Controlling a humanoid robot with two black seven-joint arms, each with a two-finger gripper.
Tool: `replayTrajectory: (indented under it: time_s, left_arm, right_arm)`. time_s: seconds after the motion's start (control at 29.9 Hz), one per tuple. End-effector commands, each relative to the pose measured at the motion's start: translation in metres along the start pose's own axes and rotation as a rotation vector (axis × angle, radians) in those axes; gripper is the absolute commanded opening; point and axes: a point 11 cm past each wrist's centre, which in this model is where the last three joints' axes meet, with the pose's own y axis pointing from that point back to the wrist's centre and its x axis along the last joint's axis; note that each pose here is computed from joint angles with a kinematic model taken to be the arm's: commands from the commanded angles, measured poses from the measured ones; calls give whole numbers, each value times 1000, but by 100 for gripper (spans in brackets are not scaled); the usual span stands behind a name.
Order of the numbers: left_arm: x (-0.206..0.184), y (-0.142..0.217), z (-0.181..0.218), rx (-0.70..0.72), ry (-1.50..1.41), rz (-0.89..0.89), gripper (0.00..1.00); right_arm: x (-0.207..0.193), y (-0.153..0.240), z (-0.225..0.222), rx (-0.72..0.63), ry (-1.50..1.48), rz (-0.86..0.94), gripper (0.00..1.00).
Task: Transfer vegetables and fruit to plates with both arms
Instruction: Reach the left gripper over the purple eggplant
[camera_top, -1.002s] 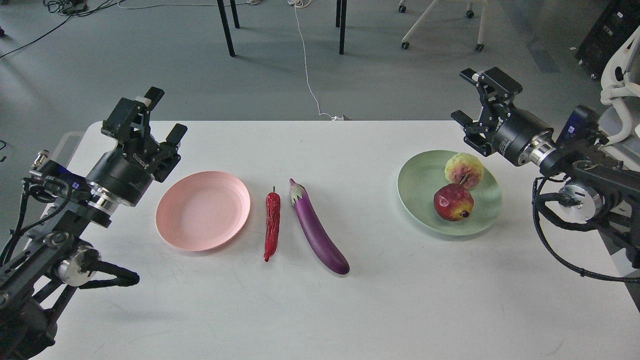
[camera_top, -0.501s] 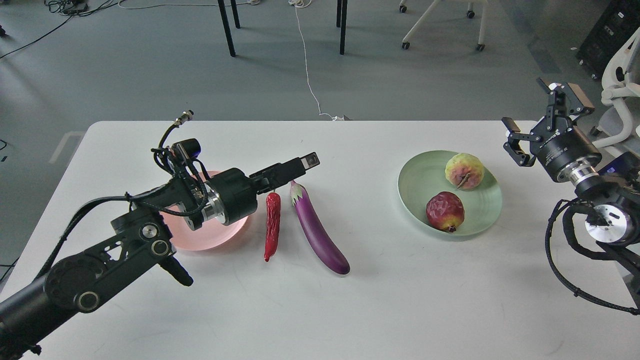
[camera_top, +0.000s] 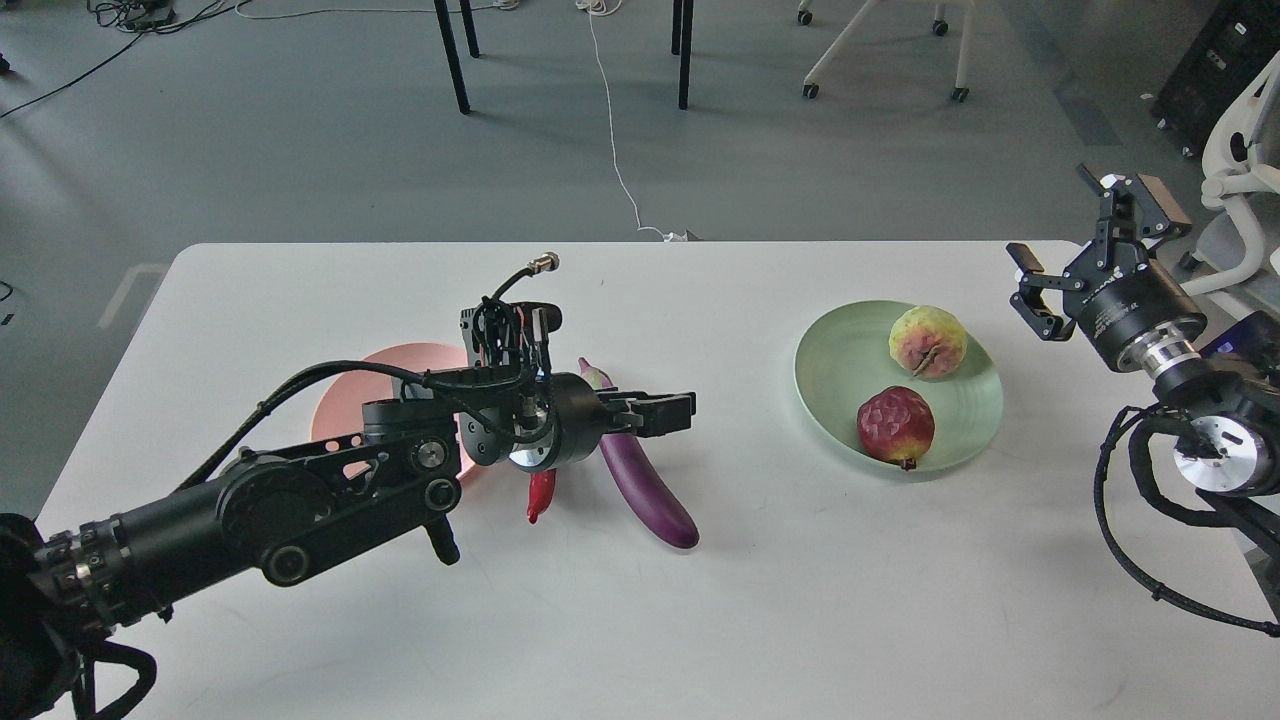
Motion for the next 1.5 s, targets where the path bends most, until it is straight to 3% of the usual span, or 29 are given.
replayTrajectory:
  time_s: [0.0,0.33,0.63,1.47]
  left_arm:
    - [-1,-4,-9,49,-30,-24,98]
    - [-8,-4,-17,82,-55,-96,98]
    - [-18,-14,6,34,-45,-114,98]
    - [-18,-12,-9,73,-45,-117,97]
  right_arm:
    - [0,1,2,-5,0,1,98]
    - [-4,-1,5,-6,-10,-8,98]
    - [-1,2,4,-7,-9,-1,98]
    - [-2,4,7,-12,-16,-5,98]
